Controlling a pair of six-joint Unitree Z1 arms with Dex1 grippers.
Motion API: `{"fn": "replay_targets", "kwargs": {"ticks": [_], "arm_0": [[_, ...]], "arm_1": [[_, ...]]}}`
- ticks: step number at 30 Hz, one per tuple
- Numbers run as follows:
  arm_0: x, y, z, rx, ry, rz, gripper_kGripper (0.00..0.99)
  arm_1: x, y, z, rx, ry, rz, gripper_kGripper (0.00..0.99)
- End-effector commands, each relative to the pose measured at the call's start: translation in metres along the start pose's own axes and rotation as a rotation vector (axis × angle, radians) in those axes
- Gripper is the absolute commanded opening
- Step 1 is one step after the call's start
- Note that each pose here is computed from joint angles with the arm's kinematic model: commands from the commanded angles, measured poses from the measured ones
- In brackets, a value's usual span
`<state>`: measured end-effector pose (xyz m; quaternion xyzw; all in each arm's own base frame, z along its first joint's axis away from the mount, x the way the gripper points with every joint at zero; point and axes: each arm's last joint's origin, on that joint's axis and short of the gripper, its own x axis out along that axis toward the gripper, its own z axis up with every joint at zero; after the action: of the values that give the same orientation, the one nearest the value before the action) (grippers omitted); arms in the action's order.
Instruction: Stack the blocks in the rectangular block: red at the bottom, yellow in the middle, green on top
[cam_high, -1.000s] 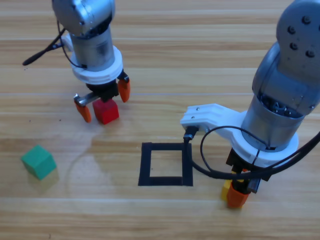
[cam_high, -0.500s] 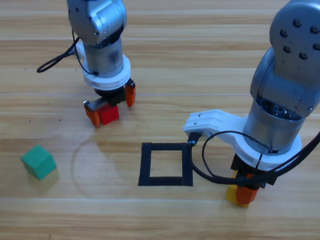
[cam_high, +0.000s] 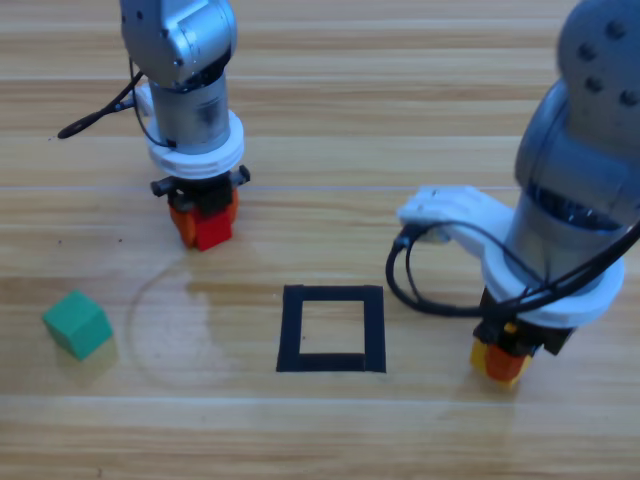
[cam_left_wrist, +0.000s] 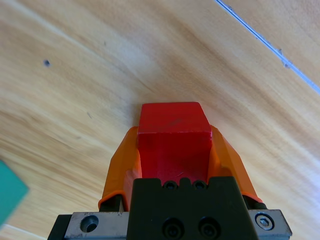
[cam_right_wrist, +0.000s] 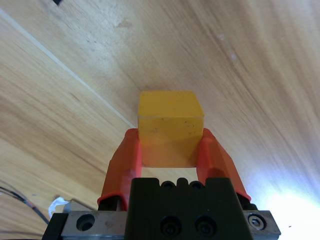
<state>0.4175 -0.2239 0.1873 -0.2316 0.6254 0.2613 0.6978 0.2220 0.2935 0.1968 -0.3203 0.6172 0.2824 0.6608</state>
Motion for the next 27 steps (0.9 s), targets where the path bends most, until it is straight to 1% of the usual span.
{"fn": "replay_targets", "kwargs": {"ticks": [1, 2, 4, 7, 11, 14, 16, 19, 20, 21, 27], "arm_0": [[0.009, -0.016, 0.015, 0.145, 0.029, 0.004, 0.037], [0.007, -0.022, 0.008, 0.189, 0.029, 0.002, 0.035], [0.001, -0.033, -0.004, 0.322, 0.02, -0.031, 0.032], [-0.009, -0.044, -0.032, 0.537, 0.004, -0.058, 0.032], [-0.019, -0.044, -0.077, 0.751, 0.001, -0.029, 0.034], [-0.021, -0.04, -0.113, 0.894, 0.008, -0.005, 0.034], [-0.021, -0.037, -0.132, 0.957, 0.007, 0.011, 0.034], [-0.023, -0.034, -0.154, 1.015, 0.009, 0.021, 0.034], [-0.024, -0.033, -0.162, 1.024, 0.009, 0.022, 0.034], [-0.025, -0.031, -0.164, 1.012, 0.008, 0.021, 0.034], [-0.044, -0.023, -0.167, 0.896, -0.009, -0.012, 0.035]], "arm_1": [[-0.031, 0.005, -0.016, 0.037, -0.058, -0.008, 0.249], [-0.033, 0.004, -0.018, 0.053, -0.062, -0.004, 0.249], [-0.034, 0.004, -0.018, 0.09, -0.066, 0.006, 0.249], [-0.038, 0.004, -0.019, 0.128, -0.072, 0.041, 0.249], [-0.042, 0.003, -0.02, 0.213, -0.078, 0.077, 0.244], [-0.045, 0.003, -0.024, 0.289, -0.08, 0.087, 0.241], [-0.046, 0.003, -0.024, 0.355, -0.079, 0.091, 0.241], [-0.048, 0.002, -0.028, 0.458, -0.074, 0.091, 0.241], [-0.049, 0.001, -0.03, 0.52, -0.067, 0.083, 0.241], [-0.049, 0.001, -0.031, 0.538, -0.061, 0.08, 0.241], [-0.046, 0.001, -0.032, 0.556, -0.046, 0.072, 0.242]]}}
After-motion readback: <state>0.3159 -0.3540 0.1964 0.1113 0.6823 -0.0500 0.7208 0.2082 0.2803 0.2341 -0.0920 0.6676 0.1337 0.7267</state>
